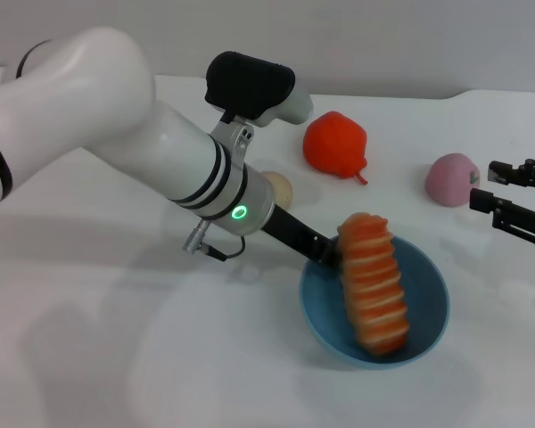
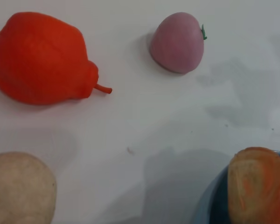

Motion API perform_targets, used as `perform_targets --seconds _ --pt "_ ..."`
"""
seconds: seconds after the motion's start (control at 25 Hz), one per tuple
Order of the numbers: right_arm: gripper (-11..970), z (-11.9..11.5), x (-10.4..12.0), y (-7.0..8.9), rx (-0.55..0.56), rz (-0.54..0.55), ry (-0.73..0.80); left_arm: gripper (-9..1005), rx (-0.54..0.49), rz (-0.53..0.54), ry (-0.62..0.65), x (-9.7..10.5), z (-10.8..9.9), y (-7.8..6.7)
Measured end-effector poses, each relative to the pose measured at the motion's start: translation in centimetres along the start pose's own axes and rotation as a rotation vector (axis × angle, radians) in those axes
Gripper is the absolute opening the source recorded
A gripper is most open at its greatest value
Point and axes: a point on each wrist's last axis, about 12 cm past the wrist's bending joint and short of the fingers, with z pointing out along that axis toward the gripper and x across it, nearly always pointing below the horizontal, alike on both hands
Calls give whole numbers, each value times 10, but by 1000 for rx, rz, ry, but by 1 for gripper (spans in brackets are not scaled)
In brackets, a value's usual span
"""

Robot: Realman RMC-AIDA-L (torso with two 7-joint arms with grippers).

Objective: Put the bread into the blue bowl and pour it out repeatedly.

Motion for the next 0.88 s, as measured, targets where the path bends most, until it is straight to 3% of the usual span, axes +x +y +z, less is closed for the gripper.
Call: perform_targets --seconds 0.32,0.56,0.72,0.88 --pt "474 -2 6 1 5 3 2 332 33 -59 -63 -10 -18 3" --pt "473 -1 10 1 10 22 4 567 50 -157 -199 -13 -45 23" --pt "473 -1 13 -2 42 31 8 583 95 -195 -320 -9 -63 38" --pt "473 0 16 -5 91 110 -93 576 228 -233 -559 2 -85 54"
